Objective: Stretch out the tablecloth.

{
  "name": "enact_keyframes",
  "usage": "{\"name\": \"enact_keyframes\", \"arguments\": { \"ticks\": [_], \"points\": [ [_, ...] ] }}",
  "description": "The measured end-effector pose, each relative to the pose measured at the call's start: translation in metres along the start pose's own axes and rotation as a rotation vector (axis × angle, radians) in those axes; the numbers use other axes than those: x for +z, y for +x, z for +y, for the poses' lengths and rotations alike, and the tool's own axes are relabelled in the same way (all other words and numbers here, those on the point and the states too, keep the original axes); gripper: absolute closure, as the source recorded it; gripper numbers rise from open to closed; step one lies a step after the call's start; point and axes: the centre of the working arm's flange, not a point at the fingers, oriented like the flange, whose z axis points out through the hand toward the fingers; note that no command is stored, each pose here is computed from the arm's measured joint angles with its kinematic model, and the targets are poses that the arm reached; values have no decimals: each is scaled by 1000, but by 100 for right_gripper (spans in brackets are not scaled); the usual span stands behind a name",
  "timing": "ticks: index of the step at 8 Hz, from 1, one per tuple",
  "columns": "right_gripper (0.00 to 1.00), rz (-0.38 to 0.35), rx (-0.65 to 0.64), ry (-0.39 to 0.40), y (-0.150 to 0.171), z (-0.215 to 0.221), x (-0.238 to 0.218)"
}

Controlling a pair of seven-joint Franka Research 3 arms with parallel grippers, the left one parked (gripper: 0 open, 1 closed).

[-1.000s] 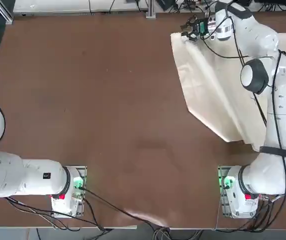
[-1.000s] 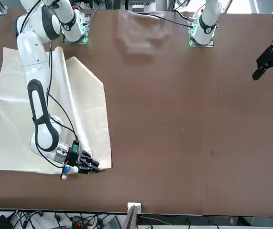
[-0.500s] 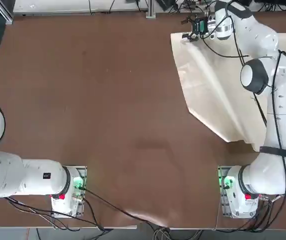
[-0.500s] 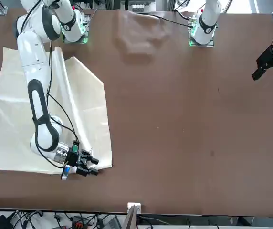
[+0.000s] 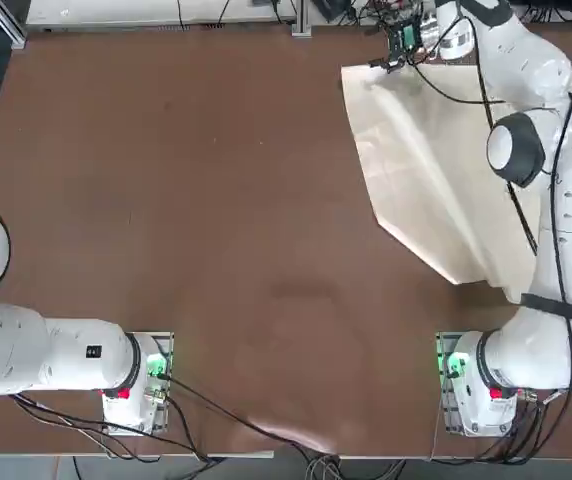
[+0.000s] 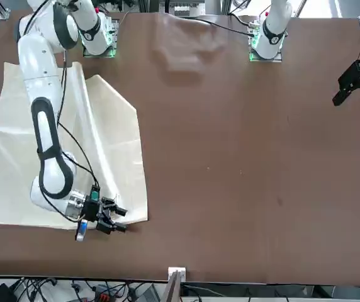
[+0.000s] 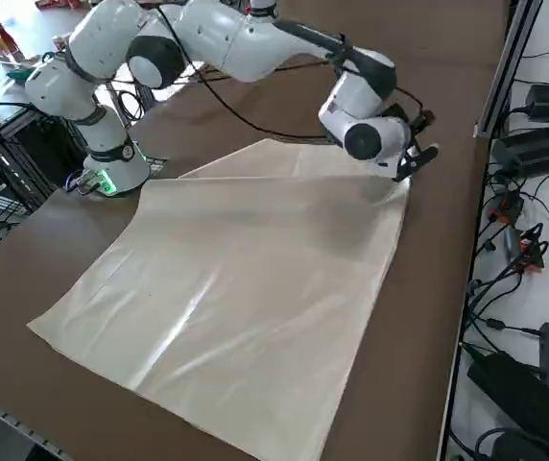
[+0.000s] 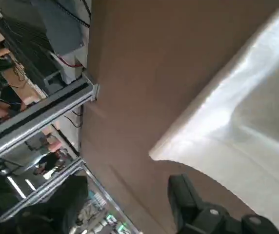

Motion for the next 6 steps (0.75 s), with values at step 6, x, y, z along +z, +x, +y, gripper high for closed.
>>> {"name": "enact_keyframes", "arguments": {
  "ticks": [6],
  "points": [
    [0, -7, -335, -575, -100, 51, -49]
  ]
}}
